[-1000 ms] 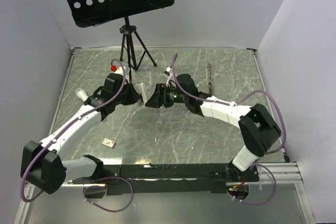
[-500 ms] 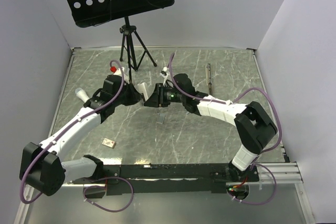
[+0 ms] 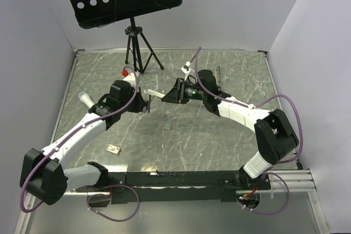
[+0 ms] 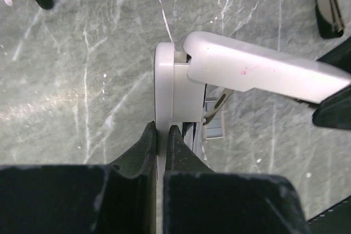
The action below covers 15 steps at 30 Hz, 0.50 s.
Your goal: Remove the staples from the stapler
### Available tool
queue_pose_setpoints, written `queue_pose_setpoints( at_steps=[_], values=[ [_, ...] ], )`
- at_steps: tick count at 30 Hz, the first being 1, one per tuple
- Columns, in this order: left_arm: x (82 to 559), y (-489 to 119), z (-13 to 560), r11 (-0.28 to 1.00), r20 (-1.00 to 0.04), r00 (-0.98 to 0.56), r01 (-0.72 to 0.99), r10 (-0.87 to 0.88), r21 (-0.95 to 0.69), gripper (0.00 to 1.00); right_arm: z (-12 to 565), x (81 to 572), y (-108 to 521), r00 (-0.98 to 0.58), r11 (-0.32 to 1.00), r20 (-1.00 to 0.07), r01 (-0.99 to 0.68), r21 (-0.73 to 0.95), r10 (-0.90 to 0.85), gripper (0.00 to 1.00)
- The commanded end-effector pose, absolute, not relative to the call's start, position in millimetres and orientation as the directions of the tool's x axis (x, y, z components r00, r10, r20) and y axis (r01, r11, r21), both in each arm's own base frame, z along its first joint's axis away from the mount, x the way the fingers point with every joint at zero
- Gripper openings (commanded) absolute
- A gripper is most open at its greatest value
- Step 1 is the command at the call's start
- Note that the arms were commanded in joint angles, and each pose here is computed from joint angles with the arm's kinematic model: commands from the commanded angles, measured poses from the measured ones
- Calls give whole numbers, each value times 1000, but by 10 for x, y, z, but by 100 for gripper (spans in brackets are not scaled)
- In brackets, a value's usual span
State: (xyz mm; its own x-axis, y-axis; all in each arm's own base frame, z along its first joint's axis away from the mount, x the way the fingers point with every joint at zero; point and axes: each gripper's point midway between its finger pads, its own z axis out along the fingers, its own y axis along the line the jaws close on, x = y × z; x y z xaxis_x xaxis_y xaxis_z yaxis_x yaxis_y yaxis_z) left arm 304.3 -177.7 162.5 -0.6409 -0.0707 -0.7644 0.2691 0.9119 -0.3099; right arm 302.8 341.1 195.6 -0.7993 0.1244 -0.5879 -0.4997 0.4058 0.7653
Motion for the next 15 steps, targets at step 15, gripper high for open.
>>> queue_pose_setpoints(
  at_steps=[15],
  values=[
    [2630,-2155,1529,763,-826,-468,642,313,-75,1,2468,3667,3125,-659,339,-748,-687,643,84,31]
  ],
)
